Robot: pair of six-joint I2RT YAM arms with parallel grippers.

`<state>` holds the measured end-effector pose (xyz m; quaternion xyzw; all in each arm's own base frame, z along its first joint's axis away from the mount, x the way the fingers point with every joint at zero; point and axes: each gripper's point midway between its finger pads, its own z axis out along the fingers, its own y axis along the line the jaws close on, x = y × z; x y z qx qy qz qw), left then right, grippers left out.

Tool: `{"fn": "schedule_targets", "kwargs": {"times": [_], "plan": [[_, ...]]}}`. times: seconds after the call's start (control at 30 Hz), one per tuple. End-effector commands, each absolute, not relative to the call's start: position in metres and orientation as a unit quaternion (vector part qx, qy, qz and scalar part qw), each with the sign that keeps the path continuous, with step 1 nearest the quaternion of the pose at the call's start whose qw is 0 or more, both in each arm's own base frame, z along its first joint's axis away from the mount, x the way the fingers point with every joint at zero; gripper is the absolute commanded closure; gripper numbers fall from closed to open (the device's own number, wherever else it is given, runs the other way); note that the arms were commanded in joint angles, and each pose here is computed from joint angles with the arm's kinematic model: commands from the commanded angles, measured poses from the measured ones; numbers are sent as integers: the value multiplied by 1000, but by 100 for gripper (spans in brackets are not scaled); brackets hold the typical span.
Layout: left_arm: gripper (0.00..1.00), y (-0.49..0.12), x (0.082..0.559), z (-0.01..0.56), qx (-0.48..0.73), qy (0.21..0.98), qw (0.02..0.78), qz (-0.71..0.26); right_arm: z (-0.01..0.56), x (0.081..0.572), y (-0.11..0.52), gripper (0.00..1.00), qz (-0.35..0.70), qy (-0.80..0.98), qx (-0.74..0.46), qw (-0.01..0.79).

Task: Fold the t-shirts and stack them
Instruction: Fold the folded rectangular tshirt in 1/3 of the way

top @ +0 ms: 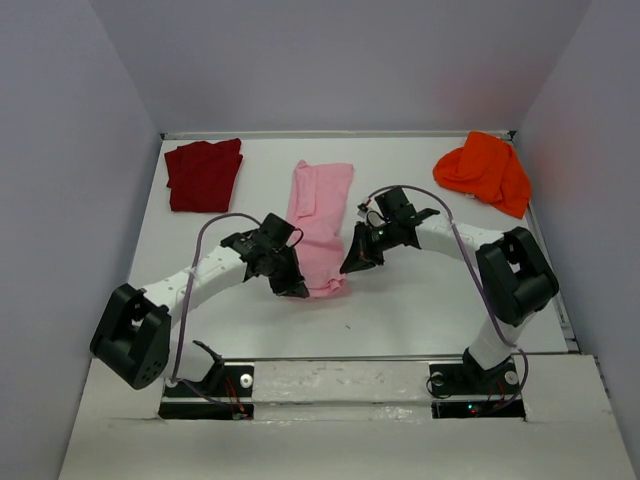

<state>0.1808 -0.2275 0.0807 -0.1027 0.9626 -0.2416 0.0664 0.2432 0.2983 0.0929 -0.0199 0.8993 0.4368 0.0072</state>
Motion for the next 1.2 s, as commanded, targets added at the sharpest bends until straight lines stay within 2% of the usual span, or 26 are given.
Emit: {"fn": "schedule_targets", "kwargs": {"times": [0.0, 0.53, 1.17], "plan": [[100, -227, 193, 94, -93, 961, 84, -248, 111, 270, 300, 100, 450, 892, -33, 38], [100, -200, 256, 95, -122, 956, 120, -237, 97, 300, 295, 100, 439, 897, -27, 42], [100, -196, 252, 62, -109, 964, 95, -224, 70, 341, 303, 100, 428, 903, -20, 46]]}}
